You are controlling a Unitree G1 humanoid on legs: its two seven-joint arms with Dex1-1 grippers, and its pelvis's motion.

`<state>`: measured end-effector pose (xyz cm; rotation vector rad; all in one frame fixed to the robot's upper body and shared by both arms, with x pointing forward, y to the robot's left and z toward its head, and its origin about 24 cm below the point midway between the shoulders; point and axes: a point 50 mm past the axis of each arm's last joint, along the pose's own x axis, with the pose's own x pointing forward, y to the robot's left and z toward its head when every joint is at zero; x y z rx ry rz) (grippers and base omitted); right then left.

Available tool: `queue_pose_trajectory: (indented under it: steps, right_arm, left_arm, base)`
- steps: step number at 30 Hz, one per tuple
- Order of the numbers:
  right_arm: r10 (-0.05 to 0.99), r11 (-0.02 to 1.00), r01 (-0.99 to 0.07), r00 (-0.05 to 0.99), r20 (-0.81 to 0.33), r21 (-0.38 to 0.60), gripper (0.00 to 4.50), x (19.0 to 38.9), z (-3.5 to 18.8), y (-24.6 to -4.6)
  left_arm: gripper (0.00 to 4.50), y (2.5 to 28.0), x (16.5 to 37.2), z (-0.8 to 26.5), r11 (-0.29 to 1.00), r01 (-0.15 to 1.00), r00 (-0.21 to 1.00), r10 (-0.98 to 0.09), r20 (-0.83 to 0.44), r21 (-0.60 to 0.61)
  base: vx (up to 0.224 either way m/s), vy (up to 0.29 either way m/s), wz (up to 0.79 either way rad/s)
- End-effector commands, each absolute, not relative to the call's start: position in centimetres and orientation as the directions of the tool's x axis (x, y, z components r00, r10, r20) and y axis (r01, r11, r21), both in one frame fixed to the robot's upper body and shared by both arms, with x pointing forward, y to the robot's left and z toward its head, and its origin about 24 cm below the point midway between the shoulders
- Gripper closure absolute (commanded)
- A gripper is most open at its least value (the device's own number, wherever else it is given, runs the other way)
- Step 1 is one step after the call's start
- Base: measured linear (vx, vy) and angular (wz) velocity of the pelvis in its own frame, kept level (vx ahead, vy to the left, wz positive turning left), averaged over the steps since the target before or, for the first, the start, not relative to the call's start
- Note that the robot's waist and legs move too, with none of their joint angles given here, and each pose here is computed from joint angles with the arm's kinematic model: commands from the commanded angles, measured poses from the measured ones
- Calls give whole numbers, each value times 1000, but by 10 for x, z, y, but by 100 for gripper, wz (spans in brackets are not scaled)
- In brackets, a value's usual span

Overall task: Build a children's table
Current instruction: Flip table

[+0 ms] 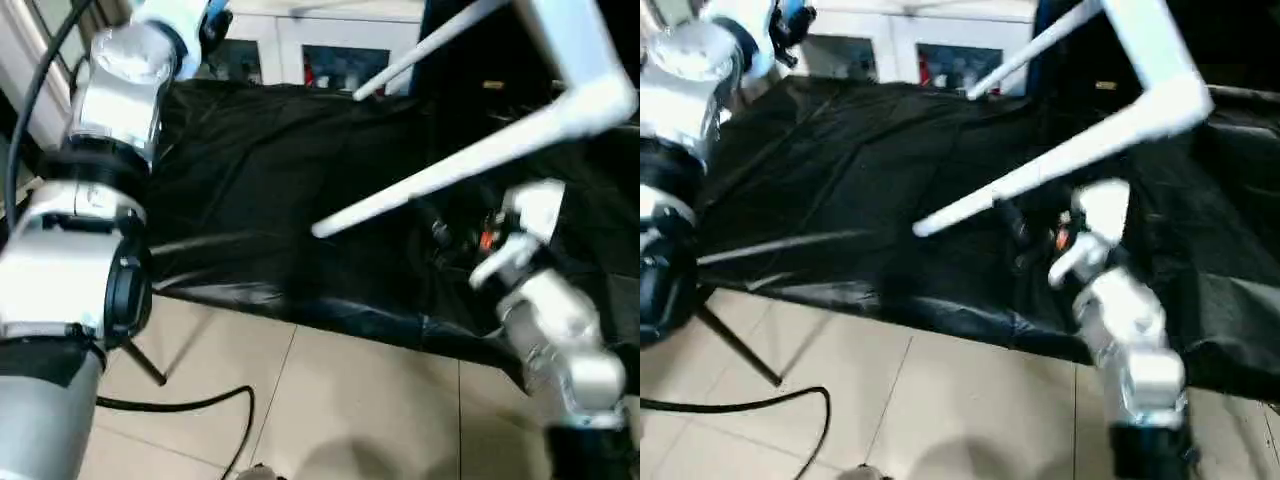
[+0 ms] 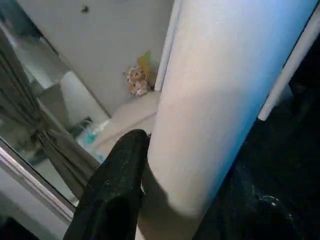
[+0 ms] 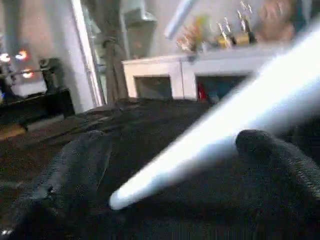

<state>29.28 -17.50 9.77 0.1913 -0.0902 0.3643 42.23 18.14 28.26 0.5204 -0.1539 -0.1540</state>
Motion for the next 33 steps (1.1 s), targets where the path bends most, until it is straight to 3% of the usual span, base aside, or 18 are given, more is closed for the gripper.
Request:
queue_pose_trajectory:
  steps: [1,3,10,13,17,19,24,33]
  right_arm:
    - [258,928,-271,962,85,255,0,294,86,-185]
    - [202,925,-212,977,65,314,0,298,81,-188]
    - [219,916,-239,971,97,322,0,326,90,-183]
    - [239,889,-278,960,149,364,0,352,105,-181]
    - [231,905,-265,963,140,334,0,361,108,-181]
    - [205,907,-241,969,138,345,30,367,112,-182]
    - [242,883,-294,953,182,367,63,372,116,-177]
    - [261,867,-337,934,242,366,138,373,120,-178]
  left_arm:
    - [264,176,425,258,889,187,976,-217,25,419]
    - [265,176,425,261,889,182,976,-214,31,419]
    - [266,176,424,265,888,177,976,-215,45,424]
    - [266,176,423,265,889,177,976,-213,41,423]
    - [266,176,423,265,887,177,976,-213,39,427]
    - [266,176,423,264,888,176,977,-211,37,426]
    - [266,180,421,261,891,169,979,-200,30,422]
    - [266,185,420,261,893,153,983,-183,32,423]
  base:
    - [0,0,0]
    - [0,0,0]
    - [0,0,0]
    - [0,0,0]
    - [0,0,0]
    - [0,0,0]
    - [0,0,0]
    - [0,0,0]
